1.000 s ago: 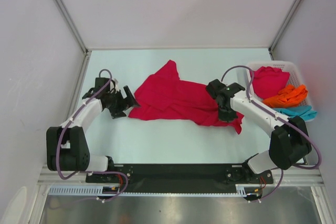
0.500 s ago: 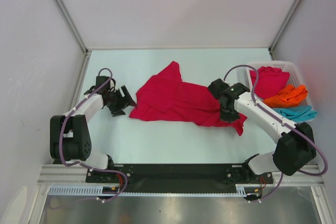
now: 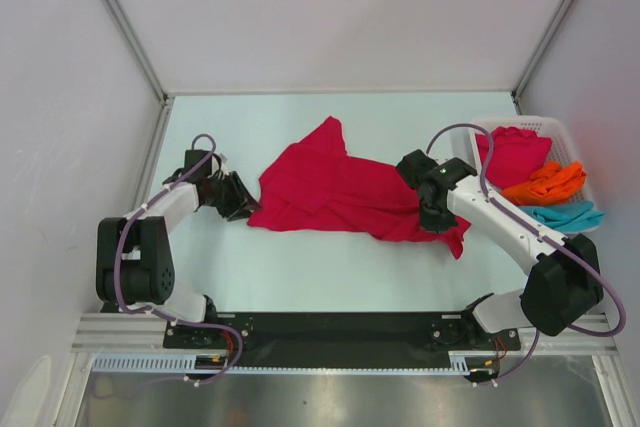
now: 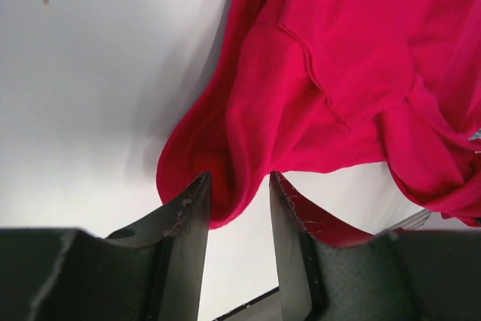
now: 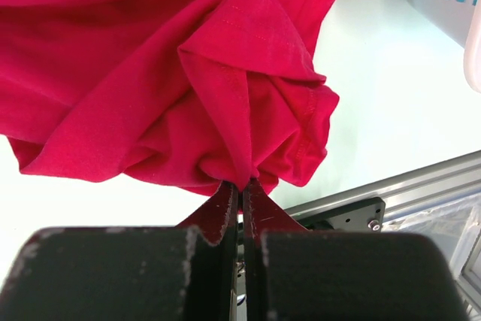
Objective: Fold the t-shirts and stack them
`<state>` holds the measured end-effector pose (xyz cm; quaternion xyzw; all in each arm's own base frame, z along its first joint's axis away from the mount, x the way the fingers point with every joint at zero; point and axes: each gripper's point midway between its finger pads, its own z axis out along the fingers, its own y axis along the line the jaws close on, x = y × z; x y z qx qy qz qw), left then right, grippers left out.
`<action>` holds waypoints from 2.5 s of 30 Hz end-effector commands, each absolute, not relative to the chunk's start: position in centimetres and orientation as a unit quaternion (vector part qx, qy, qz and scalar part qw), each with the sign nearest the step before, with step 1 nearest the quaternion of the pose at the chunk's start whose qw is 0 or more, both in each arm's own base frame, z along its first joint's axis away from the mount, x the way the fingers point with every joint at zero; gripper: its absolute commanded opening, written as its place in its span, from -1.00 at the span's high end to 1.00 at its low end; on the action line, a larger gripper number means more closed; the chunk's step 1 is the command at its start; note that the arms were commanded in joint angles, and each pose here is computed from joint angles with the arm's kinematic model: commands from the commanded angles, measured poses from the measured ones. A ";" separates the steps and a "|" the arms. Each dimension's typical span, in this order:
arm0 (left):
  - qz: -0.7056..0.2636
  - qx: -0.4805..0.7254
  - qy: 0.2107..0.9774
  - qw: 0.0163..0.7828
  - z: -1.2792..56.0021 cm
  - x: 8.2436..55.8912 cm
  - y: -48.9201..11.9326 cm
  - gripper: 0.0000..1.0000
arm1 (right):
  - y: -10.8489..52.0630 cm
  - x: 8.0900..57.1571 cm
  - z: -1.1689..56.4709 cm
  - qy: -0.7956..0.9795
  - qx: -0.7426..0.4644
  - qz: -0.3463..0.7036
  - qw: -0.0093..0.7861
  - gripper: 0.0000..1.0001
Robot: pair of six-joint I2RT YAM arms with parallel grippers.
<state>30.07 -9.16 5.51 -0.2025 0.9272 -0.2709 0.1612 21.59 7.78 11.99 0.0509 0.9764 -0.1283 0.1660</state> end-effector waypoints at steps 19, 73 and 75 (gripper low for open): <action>-0.369 -0.173 0.886 0.223 14.3 35.2 -10.4 1.00 | 6.6 24.3 17.6 0.959 0.082 -0.112 0.246 1.00; -0.363 -0.276 0.763 0.459 36.2 38.9 5.4 1.00 | -0.6 33.1 30.5 0.902 0.145 -0.076 0.401 1.00; -0.370 -0.265 0.769 0.449 36.2 40.9 4.4 1.00 | -0.6 35.5 29.6 0.906 0.138 -0.082 0.393 1.00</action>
